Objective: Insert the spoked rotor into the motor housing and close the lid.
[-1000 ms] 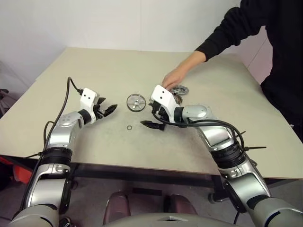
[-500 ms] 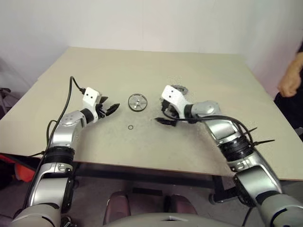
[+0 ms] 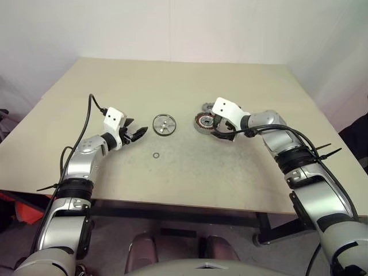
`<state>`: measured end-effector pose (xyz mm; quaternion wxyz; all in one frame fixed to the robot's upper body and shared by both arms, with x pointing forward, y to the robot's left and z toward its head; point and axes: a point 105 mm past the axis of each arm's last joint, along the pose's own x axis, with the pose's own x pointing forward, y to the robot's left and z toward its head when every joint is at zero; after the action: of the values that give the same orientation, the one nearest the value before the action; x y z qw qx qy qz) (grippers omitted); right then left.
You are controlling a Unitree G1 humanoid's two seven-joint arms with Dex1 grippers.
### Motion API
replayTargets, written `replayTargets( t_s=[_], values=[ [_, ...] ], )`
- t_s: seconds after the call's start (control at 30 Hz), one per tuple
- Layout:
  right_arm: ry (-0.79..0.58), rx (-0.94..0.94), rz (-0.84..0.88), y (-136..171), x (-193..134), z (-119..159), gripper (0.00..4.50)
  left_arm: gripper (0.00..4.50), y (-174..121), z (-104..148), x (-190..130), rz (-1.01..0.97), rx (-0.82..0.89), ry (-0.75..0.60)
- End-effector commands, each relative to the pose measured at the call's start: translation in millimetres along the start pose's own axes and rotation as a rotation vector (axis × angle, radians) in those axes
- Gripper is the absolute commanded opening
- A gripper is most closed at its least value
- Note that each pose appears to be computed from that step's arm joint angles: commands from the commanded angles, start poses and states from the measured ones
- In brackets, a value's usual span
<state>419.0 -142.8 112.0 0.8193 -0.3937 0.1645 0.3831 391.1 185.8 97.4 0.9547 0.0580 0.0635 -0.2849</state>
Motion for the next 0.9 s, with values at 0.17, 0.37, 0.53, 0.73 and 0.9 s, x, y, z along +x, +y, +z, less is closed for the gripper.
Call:
replayTargets(
  t_s=[0.17, 0.37, 0.53, 0.73, 0.9],
  values=[
    [0.019, -0.049, 0.029, -9, 11, 6, 4.48, 3.79, 0, 18, 2, 0.007, 0.034, -0.061],
    [0.028, -0.085, 0.076, 0, 20, 7, 4.48, 3.79, 1, 16, -1, 0.017, 0.031, -0.06],
    [0.011, -0.098, 0.082, 0, 23, 14, 4.48, 3.79, 0, 15, -2, 0.019, 0.029, -0.059],
    [-0.001, -0.107, 0.111, 5, 26, 21, 4.48, 3.79, 0, 14, -2, 0.018, 0.027, -0.055],
    [0.017, -0.063, 0.113, 6, 31, 19, 4.08, 3.79, -1, 14, -2, 0.018, 0.028, -0.055]
  ],
)
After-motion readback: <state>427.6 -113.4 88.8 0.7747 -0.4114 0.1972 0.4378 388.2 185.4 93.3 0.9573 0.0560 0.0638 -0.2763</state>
